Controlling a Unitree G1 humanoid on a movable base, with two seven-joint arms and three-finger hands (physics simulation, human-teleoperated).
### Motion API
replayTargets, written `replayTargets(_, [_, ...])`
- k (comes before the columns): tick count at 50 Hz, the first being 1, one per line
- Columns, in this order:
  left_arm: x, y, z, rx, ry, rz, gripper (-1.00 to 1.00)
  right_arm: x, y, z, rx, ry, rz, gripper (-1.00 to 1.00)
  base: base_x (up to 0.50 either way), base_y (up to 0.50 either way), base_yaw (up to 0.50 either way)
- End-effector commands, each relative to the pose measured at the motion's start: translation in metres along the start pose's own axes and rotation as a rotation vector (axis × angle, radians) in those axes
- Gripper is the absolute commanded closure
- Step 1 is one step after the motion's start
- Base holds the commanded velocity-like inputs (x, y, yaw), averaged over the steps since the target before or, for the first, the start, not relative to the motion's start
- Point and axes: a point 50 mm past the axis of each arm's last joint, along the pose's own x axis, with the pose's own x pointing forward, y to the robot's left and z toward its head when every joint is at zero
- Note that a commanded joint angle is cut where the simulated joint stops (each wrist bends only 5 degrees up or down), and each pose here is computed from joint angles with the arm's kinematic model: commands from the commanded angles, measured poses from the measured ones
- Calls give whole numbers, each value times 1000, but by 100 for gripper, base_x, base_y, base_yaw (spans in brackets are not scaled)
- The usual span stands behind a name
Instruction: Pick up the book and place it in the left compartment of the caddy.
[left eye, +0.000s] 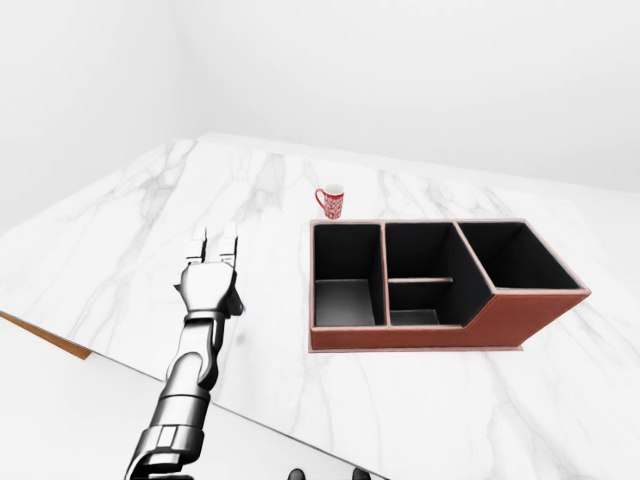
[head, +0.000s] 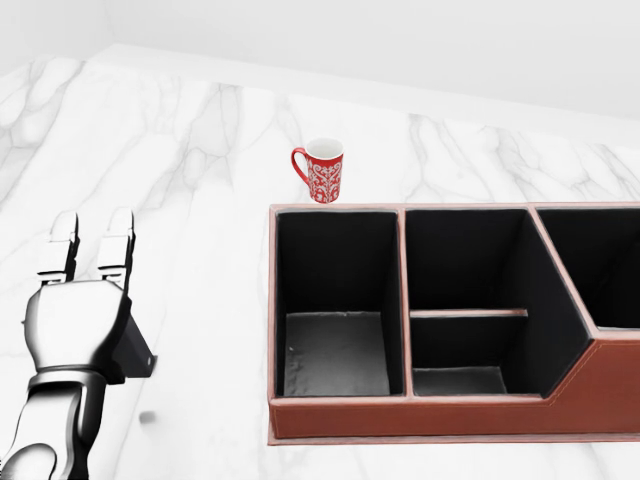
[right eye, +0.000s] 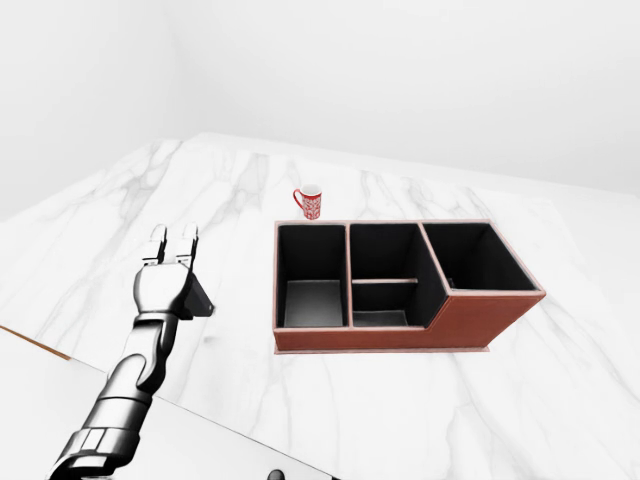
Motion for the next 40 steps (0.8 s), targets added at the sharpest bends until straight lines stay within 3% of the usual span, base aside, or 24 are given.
replayTargets(1, [12,-12,-9,14,55,-31,-100,0,-1,0,3,2,-3,-100,0,0,0])
replayTargets(25, [29,-25,-26,92,109,-97,-100,0,0,2,-1,-5,-3,-100,0,0,0])
replayTargets(40, [33,-37,-28,111,138,-221,-100,0,0,-3,-7,11,-1,-100,0,0,0])
